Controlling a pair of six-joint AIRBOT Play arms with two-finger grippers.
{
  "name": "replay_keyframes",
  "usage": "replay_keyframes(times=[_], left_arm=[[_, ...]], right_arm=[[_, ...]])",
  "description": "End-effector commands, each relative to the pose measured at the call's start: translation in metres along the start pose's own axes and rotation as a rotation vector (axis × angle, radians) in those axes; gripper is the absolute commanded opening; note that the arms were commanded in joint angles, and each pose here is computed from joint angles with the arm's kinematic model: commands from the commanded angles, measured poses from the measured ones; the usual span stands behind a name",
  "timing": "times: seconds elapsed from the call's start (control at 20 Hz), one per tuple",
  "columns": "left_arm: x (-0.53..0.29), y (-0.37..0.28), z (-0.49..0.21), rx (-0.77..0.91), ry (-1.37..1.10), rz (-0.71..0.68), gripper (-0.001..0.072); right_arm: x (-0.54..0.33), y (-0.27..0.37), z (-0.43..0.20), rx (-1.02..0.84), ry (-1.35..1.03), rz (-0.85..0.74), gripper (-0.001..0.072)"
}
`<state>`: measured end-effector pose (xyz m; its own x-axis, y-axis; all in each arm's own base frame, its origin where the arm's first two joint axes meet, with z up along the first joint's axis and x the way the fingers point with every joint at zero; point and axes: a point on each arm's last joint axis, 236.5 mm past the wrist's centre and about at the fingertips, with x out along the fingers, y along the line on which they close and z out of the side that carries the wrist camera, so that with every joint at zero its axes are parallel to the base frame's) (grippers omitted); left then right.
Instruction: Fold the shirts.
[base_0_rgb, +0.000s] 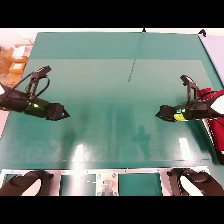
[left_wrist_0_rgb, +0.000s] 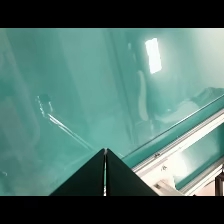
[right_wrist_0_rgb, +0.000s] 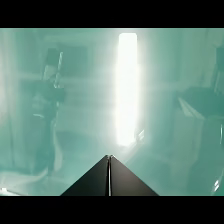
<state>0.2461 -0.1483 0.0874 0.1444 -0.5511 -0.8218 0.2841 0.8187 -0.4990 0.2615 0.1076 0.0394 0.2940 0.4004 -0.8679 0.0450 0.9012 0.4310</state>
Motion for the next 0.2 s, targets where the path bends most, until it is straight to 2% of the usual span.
replay_keyframes(times=[0.0, 0.15], left_arm=[[0.0046, 0.0032, -0.0081, -0.012, -0.001, 0.004, 0.0022], [0.0046, 0.0028, -0.008, -0.012, -0.002, 0.003, 0.0022]], right_arm=[[0.0072, 0.0102, -0.0106, -0.033, 0.015, 0.021, 0.0015], [0.0072, 0.0103, -0.0107, -0.033, 0.015, 0.021, 0.0015]])
